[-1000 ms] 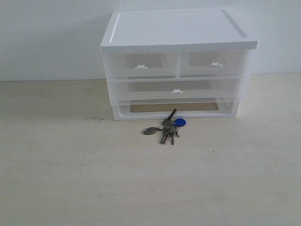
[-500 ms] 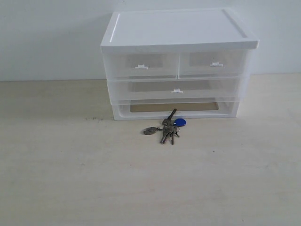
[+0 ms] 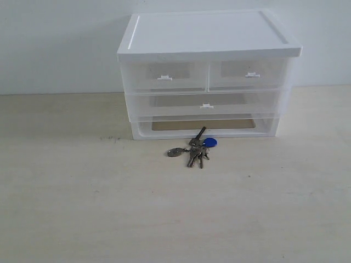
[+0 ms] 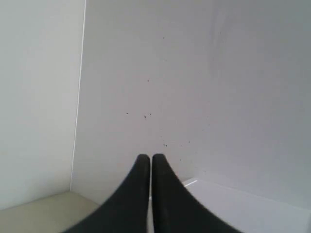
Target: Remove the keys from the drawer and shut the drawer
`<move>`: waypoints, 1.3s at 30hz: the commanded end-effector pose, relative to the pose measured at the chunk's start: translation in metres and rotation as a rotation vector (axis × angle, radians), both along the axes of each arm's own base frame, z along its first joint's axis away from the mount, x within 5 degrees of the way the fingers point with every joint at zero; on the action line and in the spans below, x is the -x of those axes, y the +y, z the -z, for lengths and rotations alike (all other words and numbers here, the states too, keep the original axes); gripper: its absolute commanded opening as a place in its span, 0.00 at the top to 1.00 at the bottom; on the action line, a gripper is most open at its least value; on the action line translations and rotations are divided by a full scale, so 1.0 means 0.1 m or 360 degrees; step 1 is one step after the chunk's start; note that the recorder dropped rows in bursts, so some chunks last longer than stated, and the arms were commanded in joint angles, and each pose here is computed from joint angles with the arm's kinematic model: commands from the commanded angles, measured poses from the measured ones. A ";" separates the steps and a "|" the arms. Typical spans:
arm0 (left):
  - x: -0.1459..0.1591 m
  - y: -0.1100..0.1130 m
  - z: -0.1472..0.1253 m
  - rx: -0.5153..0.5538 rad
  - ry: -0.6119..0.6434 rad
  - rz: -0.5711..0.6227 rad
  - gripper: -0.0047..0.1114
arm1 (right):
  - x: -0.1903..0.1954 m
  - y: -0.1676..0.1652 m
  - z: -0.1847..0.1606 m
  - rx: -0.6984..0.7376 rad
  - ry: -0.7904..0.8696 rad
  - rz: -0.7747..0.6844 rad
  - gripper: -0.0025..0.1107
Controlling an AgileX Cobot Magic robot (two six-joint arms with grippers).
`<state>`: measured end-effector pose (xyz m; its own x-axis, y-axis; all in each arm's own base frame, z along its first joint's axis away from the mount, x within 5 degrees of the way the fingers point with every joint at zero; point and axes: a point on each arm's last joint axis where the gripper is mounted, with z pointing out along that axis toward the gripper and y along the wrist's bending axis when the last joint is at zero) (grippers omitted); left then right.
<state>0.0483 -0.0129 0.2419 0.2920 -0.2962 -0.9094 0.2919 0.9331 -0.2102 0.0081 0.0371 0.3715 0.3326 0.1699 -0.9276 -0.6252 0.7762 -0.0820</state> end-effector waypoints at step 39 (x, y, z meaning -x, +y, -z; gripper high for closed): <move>-0.07 0.10 0.48 -0.0690 0.0688 -0.0320 0.92 | 0.01 0.00 0.01 0.0002 -0.0001 -0.0009 0.98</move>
